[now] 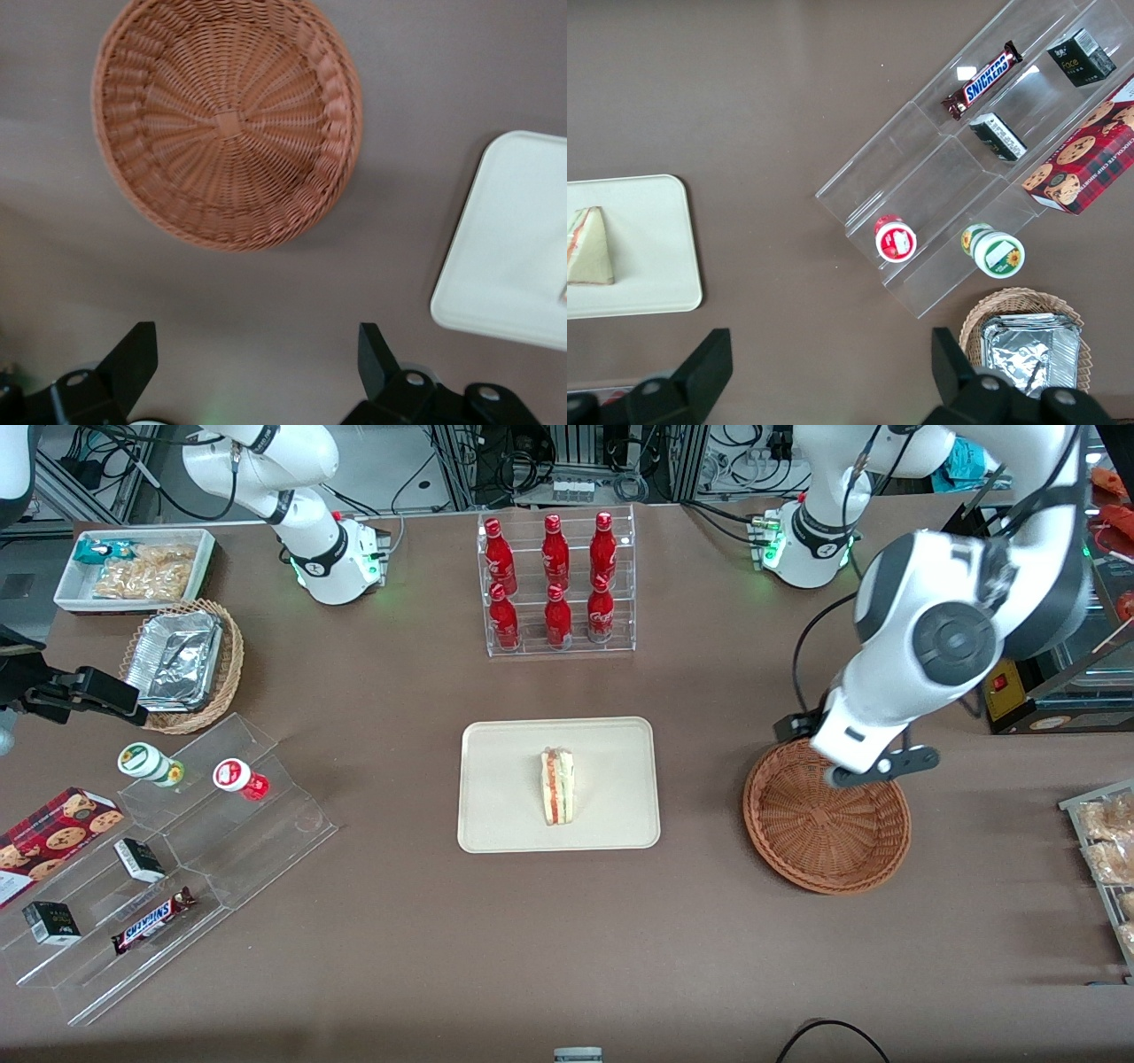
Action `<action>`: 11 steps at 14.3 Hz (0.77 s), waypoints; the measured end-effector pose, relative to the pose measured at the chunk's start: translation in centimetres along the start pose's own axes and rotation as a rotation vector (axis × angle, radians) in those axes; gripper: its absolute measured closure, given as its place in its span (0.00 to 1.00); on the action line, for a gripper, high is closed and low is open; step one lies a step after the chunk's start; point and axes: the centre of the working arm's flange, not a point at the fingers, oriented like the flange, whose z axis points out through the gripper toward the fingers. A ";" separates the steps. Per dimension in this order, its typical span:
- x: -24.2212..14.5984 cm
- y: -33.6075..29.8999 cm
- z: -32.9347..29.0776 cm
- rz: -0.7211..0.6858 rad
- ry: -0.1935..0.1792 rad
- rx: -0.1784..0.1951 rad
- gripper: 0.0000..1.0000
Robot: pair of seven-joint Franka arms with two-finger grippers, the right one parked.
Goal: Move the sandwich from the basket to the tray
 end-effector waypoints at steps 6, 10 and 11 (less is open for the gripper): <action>-1.2 -8.6 -4.6 0.129 -0.014 -0.035 0.00; -0.7 -12.4 -6.0 0.227 0.008 -0.051 0.00; -0.6 -13.3 -6.7 0.240 0.023 -0.055 0.00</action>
